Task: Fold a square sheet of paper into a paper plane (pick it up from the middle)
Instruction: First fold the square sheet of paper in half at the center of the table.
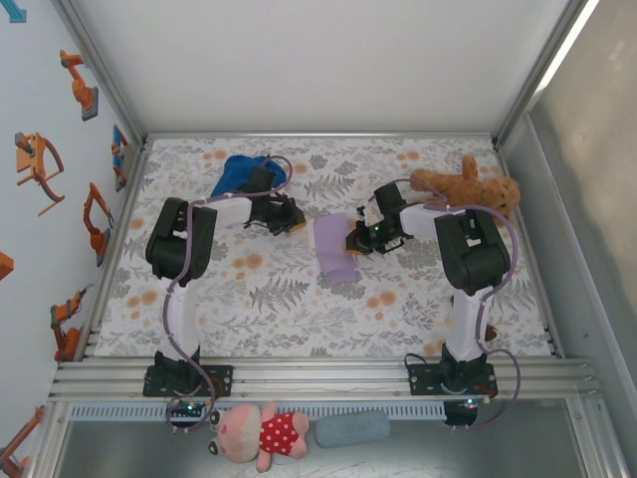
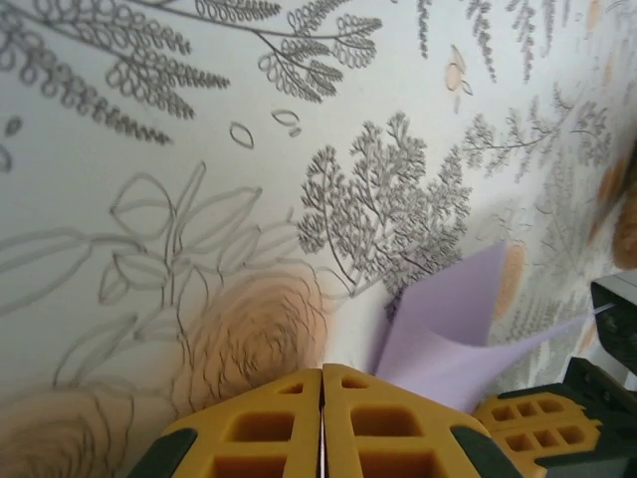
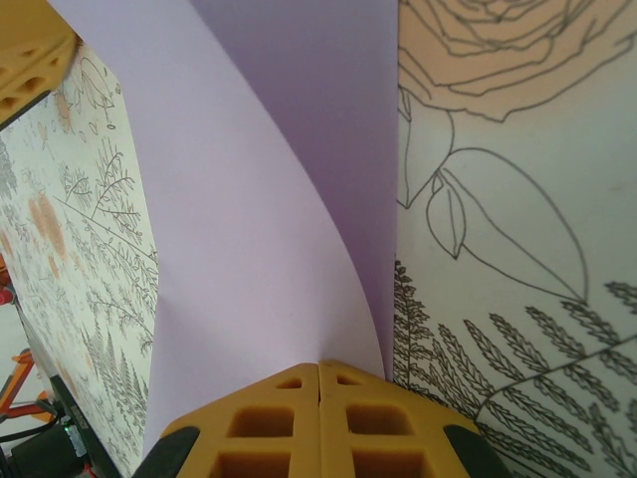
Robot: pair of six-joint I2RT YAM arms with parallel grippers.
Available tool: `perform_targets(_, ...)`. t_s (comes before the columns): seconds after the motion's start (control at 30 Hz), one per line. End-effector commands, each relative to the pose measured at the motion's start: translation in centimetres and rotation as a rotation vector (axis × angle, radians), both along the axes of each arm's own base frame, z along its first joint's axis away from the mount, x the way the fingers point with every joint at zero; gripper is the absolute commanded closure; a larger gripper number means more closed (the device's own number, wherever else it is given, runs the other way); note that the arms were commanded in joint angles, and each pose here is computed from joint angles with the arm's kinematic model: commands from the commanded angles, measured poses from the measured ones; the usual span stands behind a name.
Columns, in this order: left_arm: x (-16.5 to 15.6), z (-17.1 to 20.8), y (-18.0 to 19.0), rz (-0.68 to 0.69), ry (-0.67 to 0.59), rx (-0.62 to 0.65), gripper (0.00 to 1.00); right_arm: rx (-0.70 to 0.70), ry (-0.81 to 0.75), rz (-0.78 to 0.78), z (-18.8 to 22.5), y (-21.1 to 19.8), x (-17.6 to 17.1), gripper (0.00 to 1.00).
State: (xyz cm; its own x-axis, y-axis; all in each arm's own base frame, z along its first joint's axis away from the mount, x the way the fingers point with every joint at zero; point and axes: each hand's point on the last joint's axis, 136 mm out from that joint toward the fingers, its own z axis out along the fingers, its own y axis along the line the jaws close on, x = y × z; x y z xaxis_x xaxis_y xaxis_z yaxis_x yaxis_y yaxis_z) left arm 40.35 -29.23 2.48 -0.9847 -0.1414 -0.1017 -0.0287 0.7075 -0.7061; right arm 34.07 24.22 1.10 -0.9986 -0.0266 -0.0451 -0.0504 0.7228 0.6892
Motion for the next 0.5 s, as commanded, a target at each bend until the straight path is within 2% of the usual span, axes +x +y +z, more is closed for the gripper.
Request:
perform_targets(0.0, -0.8, 3.9, -2.8, -0.011, -0.091, -0.101, 0.9, -0.346, 0.184, -0.036, -8.8, -6.0, -4.7, 1.0)
perform_targets(0.2, -2.8, 2.4, -5.7, -0.054, -0.067, -0.091, 0.9, -0.343, 0.185, -0.033, -8.8, -5.9, -4.7, 1.0)
perform_targets(0.47, -1.1, -0.3, -5.3, -0.035, -0.049, -0.037, 0.9, -0.351, 0.184, -0.033, -8.8, -6.1, -4.6, 1.0)
